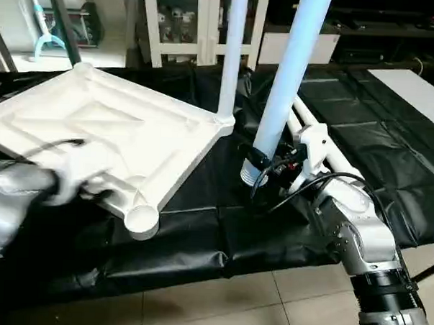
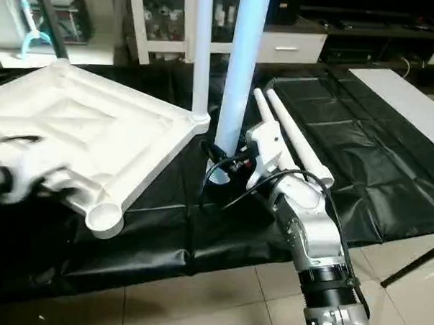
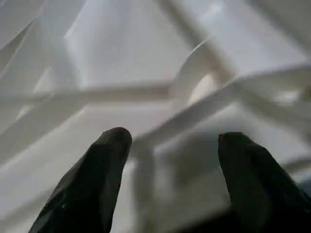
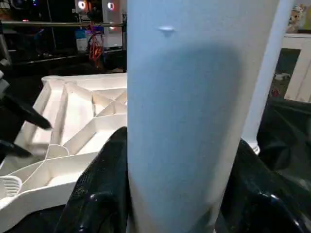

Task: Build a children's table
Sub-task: Pick table leg

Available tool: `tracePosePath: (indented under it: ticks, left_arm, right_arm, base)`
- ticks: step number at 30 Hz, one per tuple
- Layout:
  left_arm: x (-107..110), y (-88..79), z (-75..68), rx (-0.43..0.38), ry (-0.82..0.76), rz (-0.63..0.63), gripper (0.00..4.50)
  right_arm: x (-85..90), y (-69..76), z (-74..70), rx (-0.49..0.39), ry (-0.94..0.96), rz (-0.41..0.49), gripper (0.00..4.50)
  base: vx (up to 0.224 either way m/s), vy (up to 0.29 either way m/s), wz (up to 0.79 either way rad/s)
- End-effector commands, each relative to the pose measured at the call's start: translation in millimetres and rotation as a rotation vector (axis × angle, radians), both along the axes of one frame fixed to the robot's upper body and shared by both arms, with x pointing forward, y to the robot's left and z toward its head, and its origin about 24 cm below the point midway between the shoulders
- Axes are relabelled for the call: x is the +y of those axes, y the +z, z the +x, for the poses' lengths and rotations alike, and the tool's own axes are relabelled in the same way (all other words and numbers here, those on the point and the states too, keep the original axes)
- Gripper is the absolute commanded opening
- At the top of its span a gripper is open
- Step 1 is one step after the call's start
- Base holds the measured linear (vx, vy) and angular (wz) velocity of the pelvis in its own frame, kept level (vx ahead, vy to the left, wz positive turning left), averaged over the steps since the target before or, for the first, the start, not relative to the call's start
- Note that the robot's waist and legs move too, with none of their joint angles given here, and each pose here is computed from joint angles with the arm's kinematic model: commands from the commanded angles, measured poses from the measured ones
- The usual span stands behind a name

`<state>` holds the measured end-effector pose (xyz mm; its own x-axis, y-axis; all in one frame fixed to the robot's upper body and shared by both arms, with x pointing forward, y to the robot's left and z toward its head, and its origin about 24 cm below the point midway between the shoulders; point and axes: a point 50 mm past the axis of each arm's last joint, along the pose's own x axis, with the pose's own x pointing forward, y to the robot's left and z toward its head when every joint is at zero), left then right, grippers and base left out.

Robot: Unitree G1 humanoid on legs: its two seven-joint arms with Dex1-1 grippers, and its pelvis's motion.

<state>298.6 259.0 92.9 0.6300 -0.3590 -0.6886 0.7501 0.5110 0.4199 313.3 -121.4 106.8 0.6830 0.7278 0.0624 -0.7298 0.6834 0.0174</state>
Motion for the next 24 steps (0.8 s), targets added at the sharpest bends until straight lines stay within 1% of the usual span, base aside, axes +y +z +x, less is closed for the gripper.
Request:
tracePosePath:
  ticks: [1, 3, 4, 6, 8, 9, 10, 12, 13, 14, 15, 16, 17, 19, 20, 21, 23, 24]
  left_arm:
    - [-8.4, -11.0, -1.1, 0.047, -0.041, 0.031, 3.25]
    - [-15.5, -19.0, -1.4, 0.071, -0.084, 0.071, 3.25]
    - [-15.5, -19.0, -1.4, 0.071, -0.084, 0.071, 3.25]
    - [-23.1, -21.6, -0.1, 0.081, -0.112, 0.070, 3.25]
    - [-34.4, -22.0, 1.6, 0.093, -0.147, 0.040, 3.25]
    - [-42.0, -21.1, 2.4, 0.096, -0.166, 0.006, 3.25]
    - [-44.8, -20.7, 2.6, 0.097, -0.173, -0.008, 3.25]
    - [-60.7, -18.1, 3.4, 0.099, -0.208, -0.082, 3.25]
    - [-64.0, -17.7, 3.5, 0.099, -0.216, -0.095, 3.25]
    - [-73.4, -17.5, 3.4, 0.099, -0.239, -0.126, 3.25]
    - [-87.8, -17.9, 3.6, 0.094, -0.267, -0.167, 3.25]
    - [-89.2, -17.9, 3.6, 0.093, -0.269, -0.171, 3.25]
    - [-96.9, -18.2, 4.1, 0.083, -0.284, -0.190, 3.25]
    - [-100.9, -18.3, 4.5, 0.080, -0.287, -0.205, 3.25]
    - [-109.5, -18.4, 6.1, 0.063, -0.291, -0.229, 3.25]
    - [-121.6, -18.0, 11.4, 0.020, -0.279, -0.257, 3.25]
    - [-132.8, -17.0, 17.2, -0.024, -0.260, -0.283, 3.25]
    - [-140.3, -14.0, 26.2, -0.085, -0.224, -0.295, 3.25]
  right_arm:
    - [-1.0, 6.7, -1.1, -0.027, -0.001, -0.007, 1.90]
    - [-1.4, 8.0, -1.2, -0.035, -0.001, -0.015, 1.90]
    - [-1.4, 8.0, -1.2, -0.035, -0.001, -0.015, 1.90]
    - [-2.7, 9.3, -1.1, -0.040, -0.002, -0.019, 1.90]
    - [-4.0, 10.1, -0.6, -0.044, -0.005, -0.024, 1.90]
    - [-4.4, 10.4, -0.2, -0.045, -0.008, -0.025, 1.90]
    - [-4.5, 10.5, -0.1, -0.046, -0.008, -0.025, 1.90]
    - [-5.1, 11.0, 0.5, -0.048, -0.016, -0.025, 1.90]
    - [-5.3, 11.0, 0.7, -0.048, -0.018, -0.025, 1.90]
    - [-5.9, 10.7, 1.0, -0.047, -0.024, -0.024, 1.90]
    - [-6.7, 10.2, 1.5, -0.045, -0.033, -0.022, 1.90]
    - [-6.8, 10.2, 1.5, -0.044, -0.034, -0.022, 1.90]
    - [-7.4, 9.5, 1.9, -0.044, -0.041, -0.024, 1.90]
    - [-7.8, 9.2, 2.0, -0.043, -0.044, -0.025, 1.90]
    - [-8.8, 8.7, 2.4, -0.042, -0.055, -0.026, 1.90]
    - [-10.5, 8.6, 3.2, -0.041, -0.071, -0.024, 1.90]
    - [-12.0, 8.4, 4.0, -0.039, -0.087, -0.021, 1.90]
    - [-13.0, 8.0, 4.9, -0.038, -0.101, -0.022, 1.90]
  base:
    - [0.000, 0.000, 0.00]
    - [0.000, 0.000, 0.00]
    - [0.000, 0.000, 0.00]
    - [0.000, 0.000, 0.00]
    - [0.000, 0.000, 0.00]
    - [0.000, 0.000, 0.00]
    - [0.000, 0.000, 0.00]
    - [0.000, 0.000, 0.00]
    - [0.000, 0.000, 0.00]
    - [0.000, 0.000, 0.00]
    - [0.000, 0.000, 0.00]
    - [0.000, 0.000, 0.00]
    - [0.000, 0.000, 0.00]
    - [0.000, 0.000, 0.00]
    - [0.000, 0.000, 0.00]
    - [0.000, 0.000, 0.00]
    - [0.000, 0.000, 0.00]
    - [0.000, 0.000, 0.00]
